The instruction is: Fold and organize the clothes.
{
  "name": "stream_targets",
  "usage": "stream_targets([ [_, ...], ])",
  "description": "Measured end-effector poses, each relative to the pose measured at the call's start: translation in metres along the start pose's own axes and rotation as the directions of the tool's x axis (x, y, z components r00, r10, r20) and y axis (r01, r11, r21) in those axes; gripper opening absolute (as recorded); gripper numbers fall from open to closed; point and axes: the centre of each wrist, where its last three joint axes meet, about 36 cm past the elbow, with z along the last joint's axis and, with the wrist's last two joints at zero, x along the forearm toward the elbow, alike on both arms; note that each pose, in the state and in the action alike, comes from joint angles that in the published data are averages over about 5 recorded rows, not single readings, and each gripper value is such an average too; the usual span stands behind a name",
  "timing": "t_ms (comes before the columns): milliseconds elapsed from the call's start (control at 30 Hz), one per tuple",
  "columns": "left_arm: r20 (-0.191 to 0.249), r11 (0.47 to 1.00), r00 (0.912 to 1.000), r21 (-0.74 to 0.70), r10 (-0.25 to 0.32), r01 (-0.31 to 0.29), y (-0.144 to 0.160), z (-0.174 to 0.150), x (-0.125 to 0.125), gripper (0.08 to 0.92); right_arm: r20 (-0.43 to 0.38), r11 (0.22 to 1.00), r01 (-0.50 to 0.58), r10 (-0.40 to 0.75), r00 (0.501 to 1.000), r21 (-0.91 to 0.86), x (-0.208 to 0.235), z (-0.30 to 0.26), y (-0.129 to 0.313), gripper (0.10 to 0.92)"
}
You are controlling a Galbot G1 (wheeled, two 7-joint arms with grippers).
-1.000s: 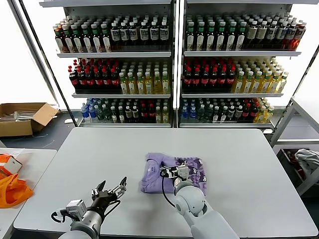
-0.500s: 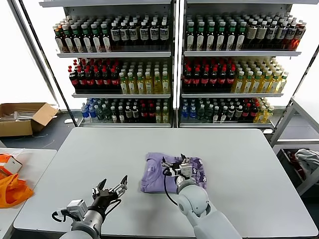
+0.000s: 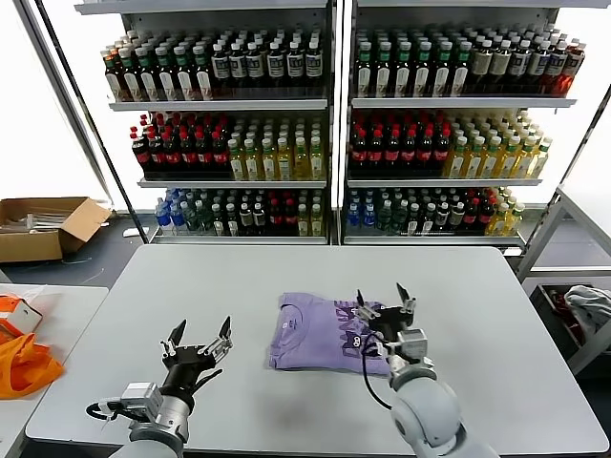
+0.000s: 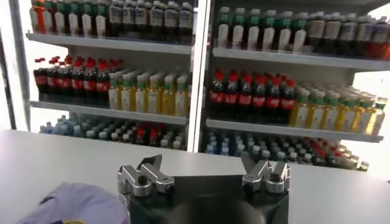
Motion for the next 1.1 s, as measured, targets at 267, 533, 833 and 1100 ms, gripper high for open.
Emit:
stream_targets([
  [267,0.037,0.999,0.9993,-0.046,0.010,-0.008,-0.003,0.007,-0.001,0.822,0.003,0.999,-0.052,0.052,0.999,-0.011,0.030,0.006,-0.018,0.823],
  [533,0.052,0.997,0.9986,-0.078,-0.001,0.005,-0.002,0.011,-0.002,0.822,-0.004,0.996,-0.085,0.085,0.996,-0.011,0.047,0.007,-0.028,0.823],
  [833,0.054,0.994,0.9985,-0.105,-0.004,0.009,0.000,0.013,-0.002,0.822,-0.021,0.994,-0.106,0.105,0.994,-0.029,0.055,0.007,-0.034,0.823],
  [1100,0.060,0.992,0.9982,-0.129,0.002,0.006,0.000,0.013,0.002,0.823,-0.030,0.993,-0.111,0.110,0.993,-0.029,0.063,0.008,-0.035,0.823],
])
